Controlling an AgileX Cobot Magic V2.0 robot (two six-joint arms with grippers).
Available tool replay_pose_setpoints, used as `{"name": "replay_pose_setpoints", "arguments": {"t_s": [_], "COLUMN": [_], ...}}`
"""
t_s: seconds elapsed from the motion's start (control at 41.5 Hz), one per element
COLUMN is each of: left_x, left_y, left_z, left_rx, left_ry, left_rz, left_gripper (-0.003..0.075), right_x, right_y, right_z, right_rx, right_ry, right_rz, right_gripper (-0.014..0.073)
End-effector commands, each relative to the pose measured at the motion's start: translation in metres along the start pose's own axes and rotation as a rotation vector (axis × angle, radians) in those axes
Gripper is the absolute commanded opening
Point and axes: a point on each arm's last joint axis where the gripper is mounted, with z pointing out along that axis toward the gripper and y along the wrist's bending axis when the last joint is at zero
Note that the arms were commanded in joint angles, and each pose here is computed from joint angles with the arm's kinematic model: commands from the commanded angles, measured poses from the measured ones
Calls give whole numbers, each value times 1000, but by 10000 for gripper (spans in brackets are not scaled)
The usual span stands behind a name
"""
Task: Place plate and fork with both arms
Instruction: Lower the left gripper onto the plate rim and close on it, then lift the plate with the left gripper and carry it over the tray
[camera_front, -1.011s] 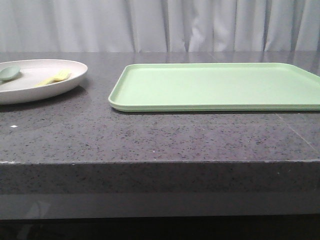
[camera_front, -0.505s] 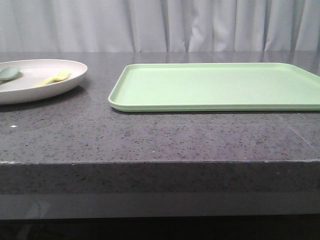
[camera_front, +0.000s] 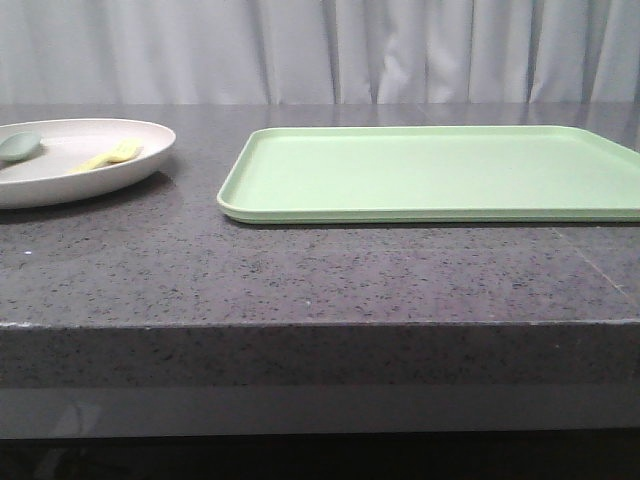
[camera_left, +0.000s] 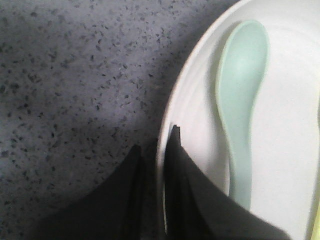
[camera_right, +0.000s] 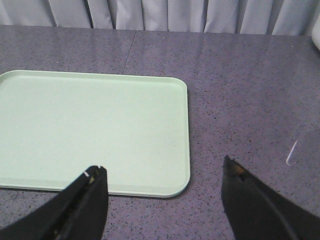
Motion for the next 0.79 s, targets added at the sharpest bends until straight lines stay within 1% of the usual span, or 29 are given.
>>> {"name": "replay_pose_setpoints", "arguments": {"t_s": [0.0,0.12,0.337,0.481,0.626,0.77], "left_x": [-10,-11,-15,-17,-22,-26], "left_y": [-14,-17,-30,-41,-65,-105], "left_z": [-22,-23,-35,-43,-44,-40], "left_rx": [20,43,119,139,174,212], "left_ry": [-85,-90,-158,-191,-188,-175], "left_rz": [19,5,-39,-64,-77,-54], "left_gripper": [28,-20,-20,-20,-20,-20], "right_x": [-17,-17,-17,-17,-17,-17], "right_y": [1,1,1,1,1,1], "right_z": [-3,-3,-3,-3,-3,-3], "right_rx": [-3,-3,-3,-3,-3,-3], "right_ry": [-102,-102,-102,-102,-102,-102], "right_rz": [-16,-16,-16,-16,-16,-16], "right_gripper": [510,510,510,510,510,510]}}
